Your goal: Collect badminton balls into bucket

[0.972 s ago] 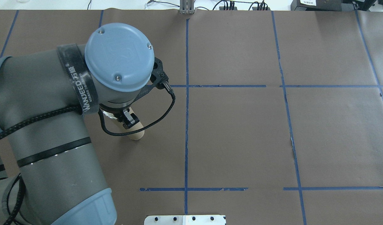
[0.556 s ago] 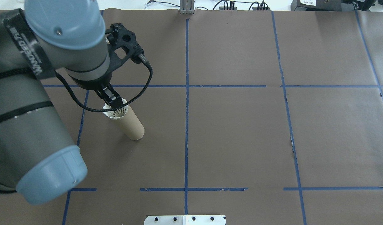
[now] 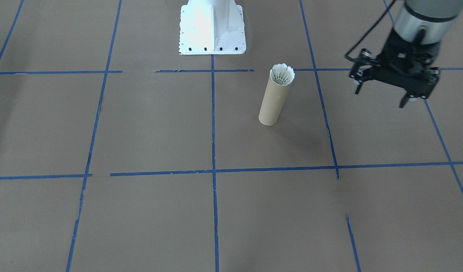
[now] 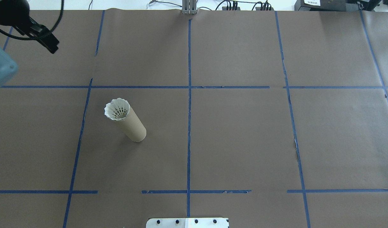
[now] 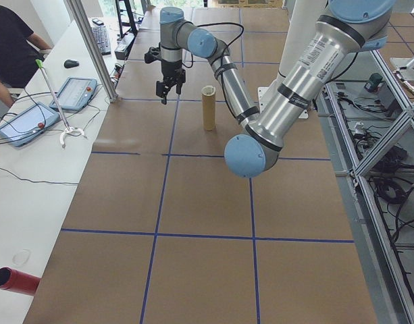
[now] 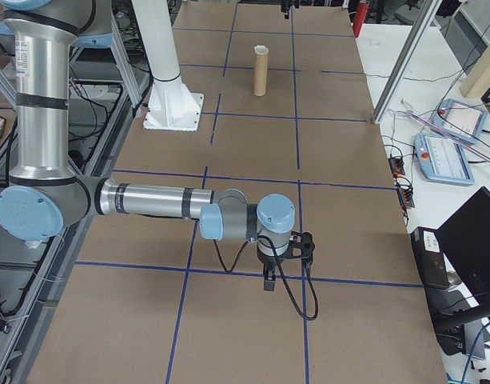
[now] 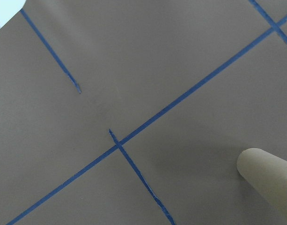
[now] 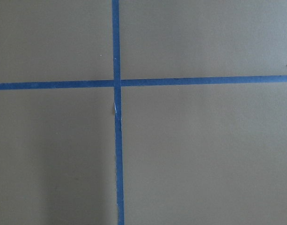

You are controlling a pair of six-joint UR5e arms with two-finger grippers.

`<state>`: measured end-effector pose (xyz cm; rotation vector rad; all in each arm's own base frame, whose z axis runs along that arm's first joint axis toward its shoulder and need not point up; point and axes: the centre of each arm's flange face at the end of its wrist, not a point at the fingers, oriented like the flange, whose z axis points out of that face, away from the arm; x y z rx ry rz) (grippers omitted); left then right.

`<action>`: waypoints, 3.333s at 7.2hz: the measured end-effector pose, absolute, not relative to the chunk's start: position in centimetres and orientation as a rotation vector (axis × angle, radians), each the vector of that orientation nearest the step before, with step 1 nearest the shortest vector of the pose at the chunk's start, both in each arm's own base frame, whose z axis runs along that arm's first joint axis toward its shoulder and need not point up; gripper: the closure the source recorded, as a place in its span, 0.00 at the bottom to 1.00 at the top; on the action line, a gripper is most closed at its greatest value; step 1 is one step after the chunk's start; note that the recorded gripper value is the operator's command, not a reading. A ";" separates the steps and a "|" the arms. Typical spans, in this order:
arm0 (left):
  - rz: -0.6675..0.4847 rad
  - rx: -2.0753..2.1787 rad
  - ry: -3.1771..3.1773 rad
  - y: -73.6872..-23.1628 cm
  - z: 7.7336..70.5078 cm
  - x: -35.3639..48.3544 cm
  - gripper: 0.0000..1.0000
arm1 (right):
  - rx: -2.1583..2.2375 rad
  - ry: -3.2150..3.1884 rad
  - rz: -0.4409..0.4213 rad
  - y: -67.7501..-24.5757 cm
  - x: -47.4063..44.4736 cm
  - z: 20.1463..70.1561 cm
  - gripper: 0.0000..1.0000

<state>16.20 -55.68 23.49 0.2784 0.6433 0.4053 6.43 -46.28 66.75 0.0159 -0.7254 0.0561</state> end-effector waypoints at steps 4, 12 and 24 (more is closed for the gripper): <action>0.086 0.067 0.780 -58.0 43.1 1.6 0.00 | 0.016 -0.725 0.056 -46.3 6.4 66.7 0.00; 0.047 -0.020 0.778 -48.9 57.6 -7.5 0.00 | 0.016 -0.725 0.056 -46.3 6.4 66.8 0.00; 0.056 0.019 0.778 -46.4 65.8 -7.4 0.00 | 0.016 -0.725 0.056 -46.3 6.4 66.7 0.00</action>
